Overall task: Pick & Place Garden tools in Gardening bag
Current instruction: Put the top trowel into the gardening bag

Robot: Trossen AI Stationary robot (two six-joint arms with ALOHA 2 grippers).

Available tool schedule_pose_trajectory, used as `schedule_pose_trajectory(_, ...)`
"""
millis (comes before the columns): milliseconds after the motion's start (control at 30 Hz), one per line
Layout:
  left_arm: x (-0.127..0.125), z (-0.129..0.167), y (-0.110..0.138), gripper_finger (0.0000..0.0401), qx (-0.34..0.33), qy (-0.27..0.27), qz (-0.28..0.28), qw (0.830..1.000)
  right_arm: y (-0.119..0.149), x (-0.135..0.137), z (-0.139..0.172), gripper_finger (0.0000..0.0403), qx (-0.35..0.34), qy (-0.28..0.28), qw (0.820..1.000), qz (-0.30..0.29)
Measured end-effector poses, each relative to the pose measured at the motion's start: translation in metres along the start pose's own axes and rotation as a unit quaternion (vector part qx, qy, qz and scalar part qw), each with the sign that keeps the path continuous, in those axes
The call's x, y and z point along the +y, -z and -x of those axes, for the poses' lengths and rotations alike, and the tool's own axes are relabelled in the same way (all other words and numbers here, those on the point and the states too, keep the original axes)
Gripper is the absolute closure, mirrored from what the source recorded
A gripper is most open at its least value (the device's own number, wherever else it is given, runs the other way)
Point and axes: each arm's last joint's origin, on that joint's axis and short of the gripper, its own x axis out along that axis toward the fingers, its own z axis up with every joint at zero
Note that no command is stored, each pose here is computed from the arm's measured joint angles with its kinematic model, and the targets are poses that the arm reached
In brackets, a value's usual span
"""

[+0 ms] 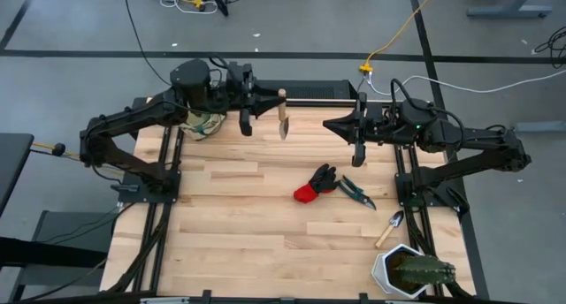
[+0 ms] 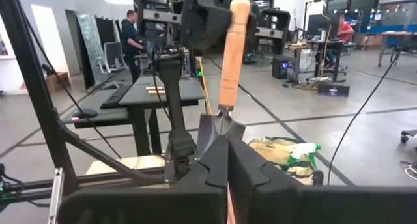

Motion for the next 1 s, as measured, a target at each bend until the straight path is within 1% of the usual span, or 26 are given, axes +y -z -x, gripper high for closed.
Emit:
schedule_pose_trajectory(133,0.001,0.006,-0.003,0.0327,0.001,-0.005,0.001,1.000,0.000,0.000,0.000,0.0399,-0.001,0.002,1.000,0.001)
schedule_pose_trajectory(267,0.002,0.014,-0.006,0.0327,0.008,-0.015,-0.003,1.000,0.000,-0.001,0.000,0.0401,0.000,0.022,1.000,0.003)
schedule_pose_trajectory(533,0.006,0.035,-0.014,0.0327,0.022,-0.041,-0.004,0.999,0.000,-0.001,0.000,0.0402,0.001,0.022,1.000,0.017)
schedule_pose_trajectory(633,0.007,0.038,-0.015,0.0327,0.023,-0.050,-0.008,0.998,0.000,-0.001,0.000,0.0402,0.001,0.022,1.000,0.020)
schedule_pose_trajectory(833,0.013,0.040,-0.007,0.0327,0.056,-0.084,-0.011,0.995,0.000,-0.001,0.000,0.0403,0.001,0.022,1.000,0.019)
schedule_pose_trajectory(1000,0.020,0.036,0.017,0.0327,0.087,-0.111,-0.006,0.990,0.000,-0.001,0.000,0.0403,0.001,0.022,1.000,0.019)
